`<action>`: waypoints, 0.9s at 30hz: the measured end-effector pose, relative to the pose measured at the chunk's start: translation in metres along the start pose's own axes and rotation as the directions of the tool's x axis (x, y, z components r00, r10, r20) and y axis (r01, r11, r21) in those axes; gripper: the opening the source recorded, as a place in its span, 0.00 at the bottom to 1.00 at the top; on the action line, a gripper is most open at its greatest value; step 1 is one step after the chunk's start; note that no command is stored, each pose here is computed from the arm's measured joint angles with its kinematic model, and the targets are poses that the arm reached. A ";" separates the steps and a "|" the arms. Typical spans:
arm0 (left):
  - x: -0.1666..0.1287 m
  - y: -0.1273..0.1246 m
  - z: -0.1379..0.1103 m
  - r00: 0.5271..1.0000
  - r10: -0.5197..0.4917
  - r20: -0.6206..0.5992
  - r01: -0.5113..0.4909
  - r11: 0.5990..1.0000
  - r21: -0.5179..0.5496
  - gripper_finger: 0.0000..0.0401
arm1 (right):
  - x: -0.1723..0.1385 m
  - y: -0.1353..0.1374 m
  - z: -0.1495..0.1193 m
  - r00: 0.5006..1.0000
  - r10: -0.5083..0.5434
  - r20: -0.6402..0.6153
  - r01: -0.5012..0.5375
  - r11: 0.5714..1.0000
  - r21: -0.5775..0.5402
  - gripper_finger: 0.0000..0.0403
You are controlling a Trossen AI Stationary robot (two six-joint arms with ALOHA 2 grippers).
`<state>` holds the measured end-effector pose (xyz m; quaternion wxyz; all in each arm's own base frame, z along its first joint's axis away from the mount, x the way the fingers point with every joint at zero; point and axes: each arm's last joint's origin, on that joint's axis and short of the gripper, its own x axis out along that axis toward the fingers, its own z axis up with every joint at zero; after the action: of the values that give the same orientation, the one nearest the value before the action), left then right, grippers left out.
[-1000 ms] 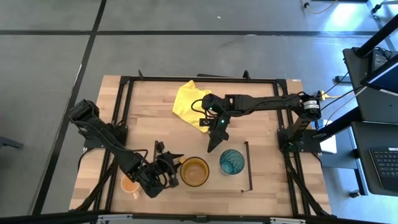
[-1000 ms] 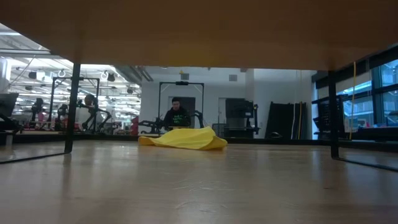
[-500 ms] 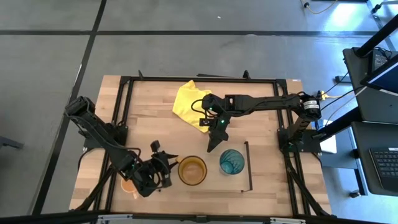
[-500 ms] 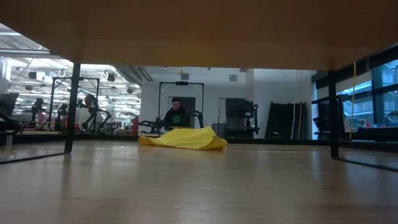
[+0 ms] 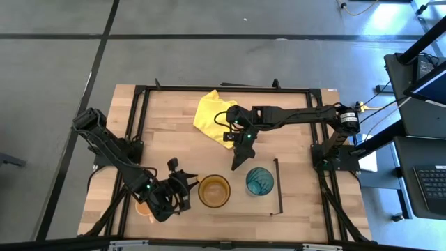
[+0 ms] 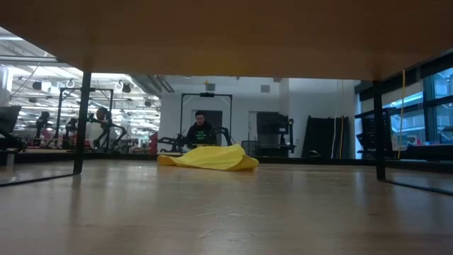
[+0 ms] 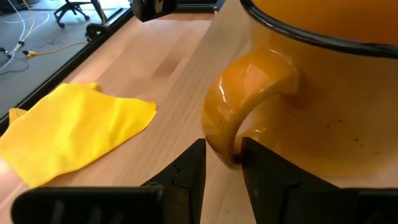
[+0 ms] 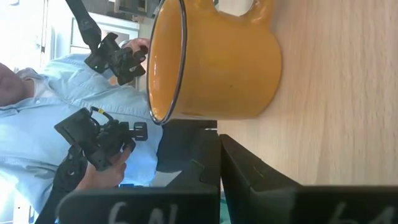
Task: Stack small to large cups/mugs on shelf
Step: Put the brown mug on the shelf
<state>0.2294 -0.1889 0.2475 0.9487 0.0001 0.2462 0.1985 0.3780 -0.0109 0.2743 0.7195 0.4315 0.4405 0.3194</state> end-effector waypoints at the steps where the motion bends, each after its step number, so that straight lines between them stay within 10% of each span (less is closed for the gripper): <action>1: 0.000 0.000 0.000 1.000 0.000 -0.001 0.000 1.000 0.001 0.24 | 0.000 0.000 0.000 1.000 -0.002 0.001 0.002 1.000 0.000 0.01; 27: -0.016 0.017 0.002 0.998 -0.018 -0.066 0.021 0.999 0.038 0.24 | 0.000 -0.001 0.000 1.000 -0.022 0.013 0.022 1.000 0.011 0.01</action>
<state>0.2111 -0.1787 0.2589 0.9417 0.0093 0.2812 0.1843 0.3783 -0.0113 0.2738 0.7236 0.4325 0.4423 0.3062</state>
